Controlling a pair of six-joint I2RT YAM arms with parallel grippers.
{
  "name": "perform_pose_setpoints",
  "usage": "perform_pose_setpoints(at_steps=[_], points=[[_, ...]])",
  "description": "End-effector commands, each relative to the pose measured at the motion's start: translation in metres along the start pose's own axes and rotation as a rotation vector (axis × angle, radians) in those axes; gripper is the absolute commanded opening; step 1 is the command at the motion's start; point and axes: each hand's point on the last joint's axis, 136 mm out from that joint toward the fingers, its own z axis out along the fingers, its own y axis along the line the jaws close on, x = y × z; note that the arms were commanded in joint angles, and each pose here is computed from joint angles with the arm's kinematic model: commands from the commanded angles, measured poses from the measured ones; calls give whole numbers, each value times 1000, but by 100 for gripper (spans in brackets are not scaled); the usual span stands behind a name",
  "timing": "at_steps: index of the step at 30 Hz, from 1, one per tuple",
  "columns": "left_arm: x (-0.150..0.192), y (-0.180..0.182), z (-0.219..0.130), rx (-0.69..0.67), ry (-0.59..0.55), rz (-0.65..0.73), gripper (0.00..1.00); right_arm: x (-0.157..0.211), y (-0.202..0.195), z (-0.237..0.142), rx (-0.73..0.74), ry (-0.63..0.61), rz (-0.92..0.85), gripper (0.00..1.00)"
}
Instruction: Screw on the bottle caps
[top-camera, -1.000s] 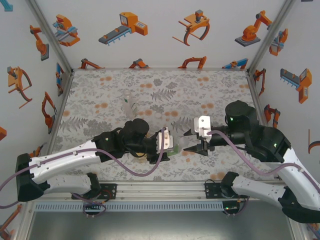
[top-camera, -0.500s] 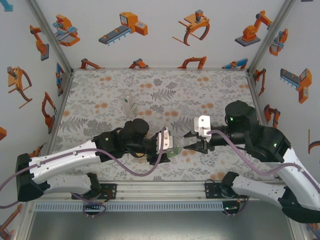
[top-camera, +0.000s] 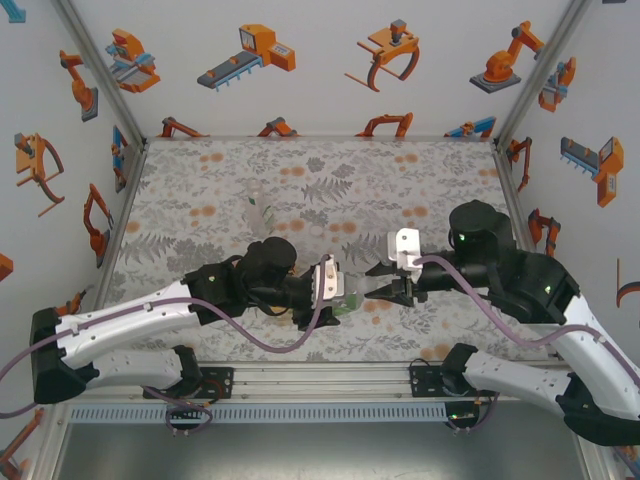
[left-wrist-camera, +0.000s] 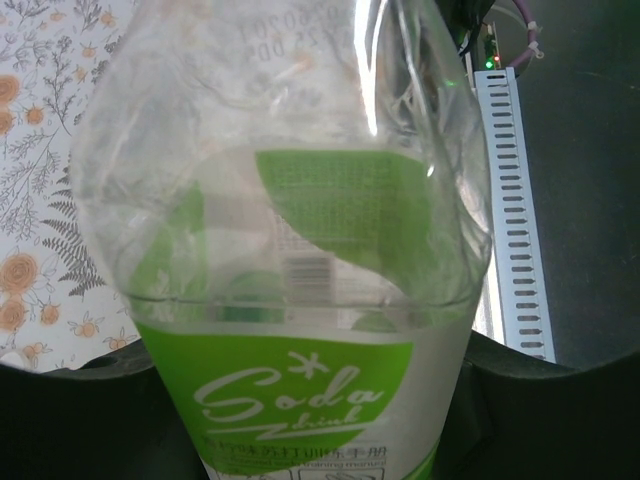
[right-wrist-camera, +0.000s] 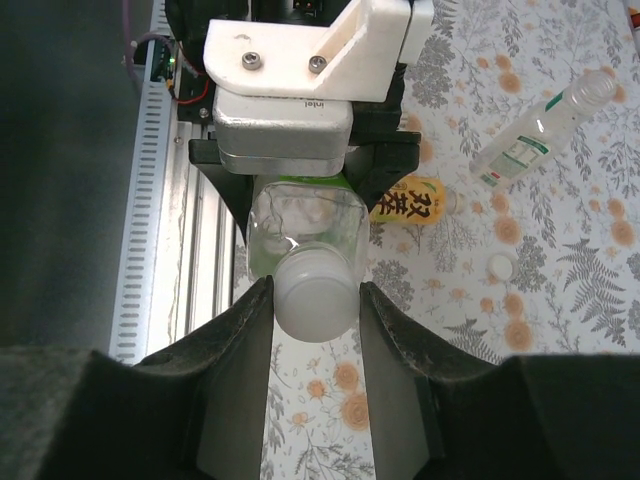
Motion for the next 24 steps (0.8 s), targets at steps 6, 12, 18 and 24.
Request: perform_pose_setpoints(at_steps=[6, 12, 18, 24], points=[[-24, -3, -12, 2, -80, 18, 0, 1, 2, 4, -16, -15, 48, 41], [-24, -2, -11, -2, -81, 18, 0, -1, 1, 6, -20, -24, 50, 43], [-24, 0, -11, -13, -79, 22, 0, -3, 2, 5, -25, -33, 52, 31], [-20, 9, -11, -69, -64, 14, 0, -3, -7, 6, 27, -64, 206, 7]])
